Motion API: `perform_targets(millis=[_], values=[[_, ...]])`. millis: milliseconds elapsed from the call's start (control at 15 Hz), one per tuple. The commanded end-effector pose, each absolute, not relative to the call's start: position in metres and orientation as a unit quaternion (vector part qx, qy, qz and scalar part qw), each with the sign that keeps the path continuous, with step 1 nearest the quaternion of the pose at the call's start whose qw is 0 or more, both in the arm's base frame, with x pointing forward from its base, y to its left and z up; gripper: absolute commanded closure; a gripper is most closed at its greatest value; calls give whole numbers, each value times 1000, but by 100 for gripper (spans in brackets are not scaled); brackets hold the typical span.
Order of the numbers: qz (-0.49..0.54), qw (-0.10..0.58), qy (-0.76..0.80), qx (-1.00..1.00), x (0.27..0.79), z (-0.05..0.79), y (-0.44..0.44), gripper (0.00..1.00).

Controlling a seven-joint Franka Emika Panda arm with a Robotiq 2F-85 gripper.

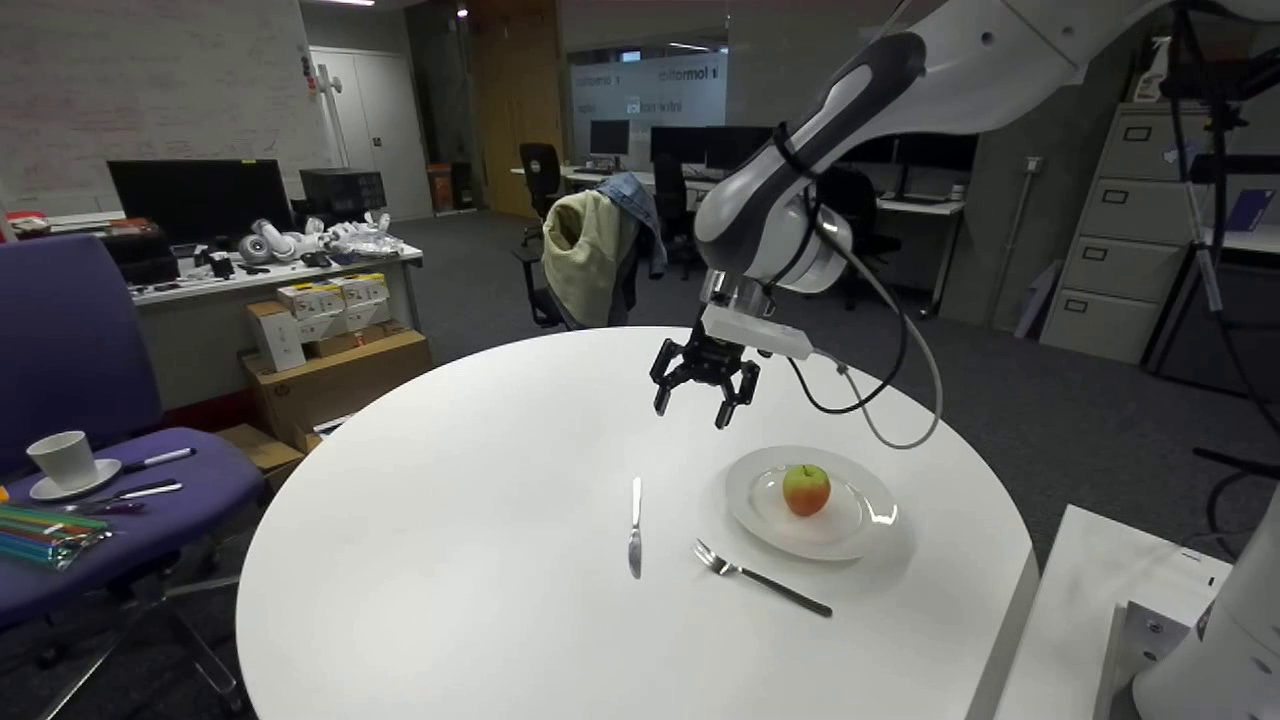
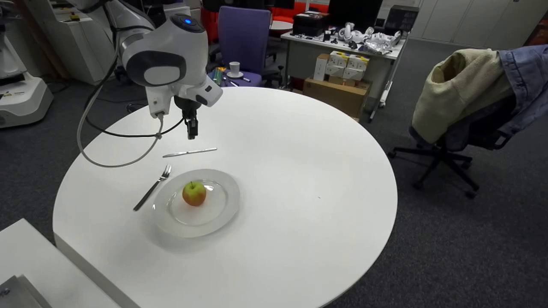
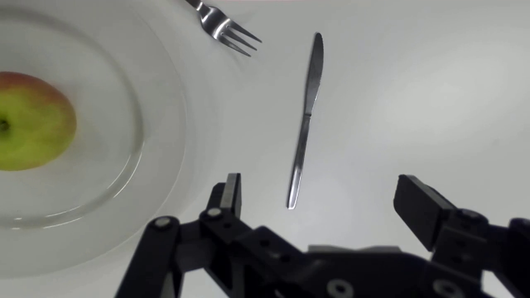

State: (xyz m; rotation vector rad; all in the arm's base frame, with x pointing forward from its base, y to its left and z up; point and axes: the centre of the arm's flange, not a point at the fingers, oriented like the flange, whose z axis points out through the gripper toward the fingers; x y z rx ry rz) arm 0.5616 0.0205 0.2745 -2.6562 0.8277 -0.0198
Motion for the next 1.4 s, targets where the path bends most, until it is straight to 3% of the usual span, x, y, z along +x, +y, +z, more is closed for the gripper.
perform_targets(millis=[0, 800, 1333], values=[[4, 177, 299, -938, 589, 257, 48, 0], [38, 78, 373, -924, 631, 199, 110, 0], [59, 53, 412, -908, 642, 166, 107, 0]])
